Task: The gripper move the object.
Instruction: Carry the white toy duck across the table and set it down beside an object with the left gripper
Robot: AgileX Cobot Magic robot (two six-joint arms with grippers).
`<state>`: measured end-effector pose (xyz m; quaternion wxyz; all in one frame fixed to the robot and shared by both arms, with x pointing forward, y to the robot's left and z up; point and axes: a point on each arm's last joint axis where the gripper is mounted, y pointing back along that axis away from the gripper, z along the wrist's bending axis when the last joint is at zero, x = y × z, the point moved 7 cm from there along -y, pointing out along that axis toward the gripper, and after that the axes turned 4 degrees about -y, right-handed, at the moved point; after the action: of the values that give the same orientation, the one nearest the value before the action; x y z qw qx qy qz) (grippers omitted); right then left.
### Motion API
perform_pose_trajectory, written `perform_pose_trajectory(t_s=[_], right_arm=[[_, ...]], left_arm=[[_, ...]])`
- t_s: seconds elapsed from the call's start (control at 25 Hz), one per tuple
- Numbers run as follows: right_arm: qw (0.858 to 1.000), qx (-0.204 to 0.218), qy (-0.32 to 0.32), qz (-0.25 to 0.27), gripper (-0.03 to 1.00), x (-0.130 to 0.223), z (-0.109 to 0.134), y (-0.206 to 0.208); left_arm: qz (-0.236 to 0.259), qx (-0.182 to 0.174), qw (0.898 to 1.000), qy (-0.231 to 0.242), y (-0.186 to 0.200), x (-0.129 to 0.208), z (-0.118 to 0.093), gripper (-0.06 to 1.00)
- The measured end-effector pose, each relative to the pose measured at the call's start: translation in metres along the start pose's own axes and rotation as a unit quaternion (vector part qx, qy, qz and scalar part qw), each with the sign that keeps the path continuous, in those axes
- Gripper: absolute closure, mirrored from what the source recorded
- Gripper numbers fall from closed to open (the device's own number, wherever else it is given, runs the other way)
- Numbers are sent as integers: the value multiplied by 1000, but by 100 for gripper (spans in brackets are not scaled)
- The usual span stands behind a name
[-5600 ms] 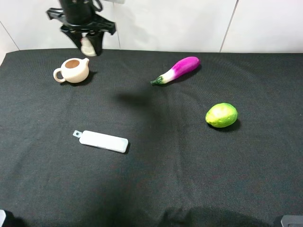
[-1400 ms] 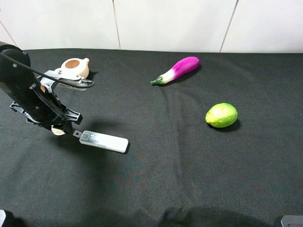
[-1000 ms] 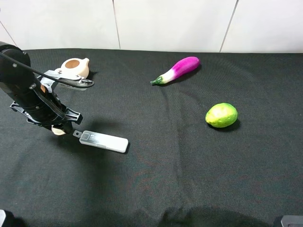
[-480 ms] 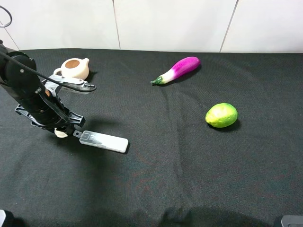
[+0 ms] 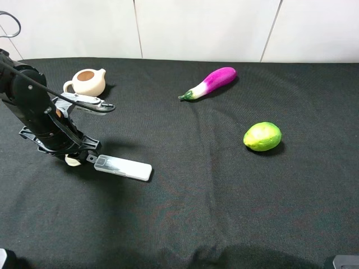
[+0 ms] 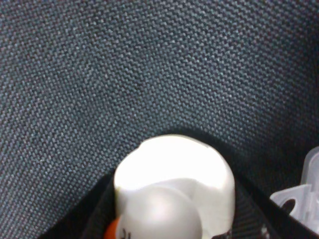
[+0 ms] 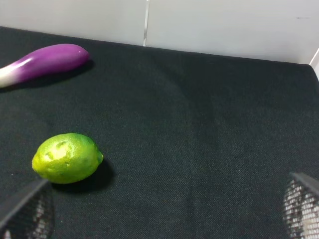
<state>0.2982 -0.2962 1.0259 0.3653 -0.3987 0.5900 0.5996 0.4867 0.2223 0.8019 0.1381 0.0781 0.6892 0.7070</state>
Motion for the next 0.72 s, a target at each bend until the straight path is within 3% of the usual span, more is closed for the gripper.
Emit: perform_pose_trajectory(t_s=[0.48, 0.72], right_arm=[[1000, 0, 0, 0, 27, 0, 0, 0], [1000, 0, 0, 0, 27, 0, 0, 0]], left_arm=[[0, 2, 1000, 4, 0, 0, -1, 43], [1, 3, 1000, 7, 0, 0, -1, 34]])
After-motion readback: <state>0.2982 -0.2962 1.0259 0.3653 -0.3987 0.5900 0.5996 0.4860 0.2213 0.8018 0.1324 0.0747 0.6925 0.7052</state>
